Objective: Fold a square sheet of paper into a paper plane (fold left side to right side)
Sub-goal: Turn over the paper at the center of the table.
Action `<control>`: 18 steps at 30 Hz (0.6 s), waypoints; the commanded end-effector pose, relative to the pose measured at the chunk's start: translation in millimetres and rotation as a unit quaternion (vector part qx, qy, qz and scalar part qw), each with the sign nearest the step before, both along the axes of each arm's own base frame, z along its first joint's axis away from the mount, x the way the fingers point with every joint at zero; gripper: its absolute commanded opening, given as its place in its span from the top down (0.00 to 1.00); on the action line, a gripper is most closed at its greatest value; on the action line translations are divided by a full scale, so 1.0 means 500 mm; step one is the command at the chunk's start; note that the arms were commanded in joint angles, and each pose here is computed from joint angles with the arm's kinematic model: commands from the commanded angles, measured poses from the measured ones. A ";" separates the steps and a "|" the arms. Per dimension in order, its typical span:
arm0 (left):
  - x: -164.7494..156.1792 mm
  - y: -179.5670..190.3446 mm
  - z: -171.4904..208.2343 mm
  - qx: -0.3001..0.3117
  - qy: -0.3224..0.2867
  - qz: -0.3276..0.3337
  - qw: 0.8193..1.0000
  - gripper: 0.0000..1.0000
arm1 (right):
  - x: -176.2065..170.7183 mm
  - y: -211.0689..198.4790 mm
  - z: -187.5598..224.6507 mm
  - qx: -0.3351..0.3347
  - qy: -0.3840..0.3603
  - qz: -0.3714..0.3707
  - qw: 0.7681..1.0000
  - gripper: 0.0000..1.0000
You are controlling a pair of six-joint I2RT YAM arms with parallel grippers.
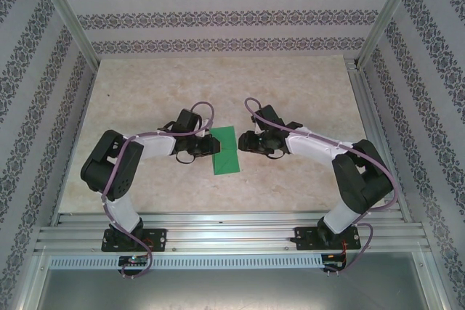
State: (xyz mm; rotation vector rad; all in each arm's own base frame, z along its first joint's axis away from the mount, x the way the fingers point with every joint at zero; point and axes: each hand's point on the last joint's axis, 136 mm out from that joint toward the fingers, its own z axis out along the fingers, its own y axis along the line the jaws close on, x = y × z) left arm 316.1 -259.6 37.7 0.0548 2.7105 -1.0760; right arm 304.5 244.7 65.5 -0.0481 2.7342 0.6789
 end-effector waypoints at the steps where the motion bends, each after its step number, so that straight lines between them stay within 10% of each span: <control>1: -0.002 -0.010 0.003 0.009 -0.011 -0.018 1.000 0.88 | 0.006 0.008 0.018 0.027 -0.016 0.006 0.999 0.53; 18: -0.003 -0.030 0.114 -0.042 -0.042 -0.024 0.998 1.00 | 0.018 0.075 0.019 0.254 0.031 -0.046 0.966 0.50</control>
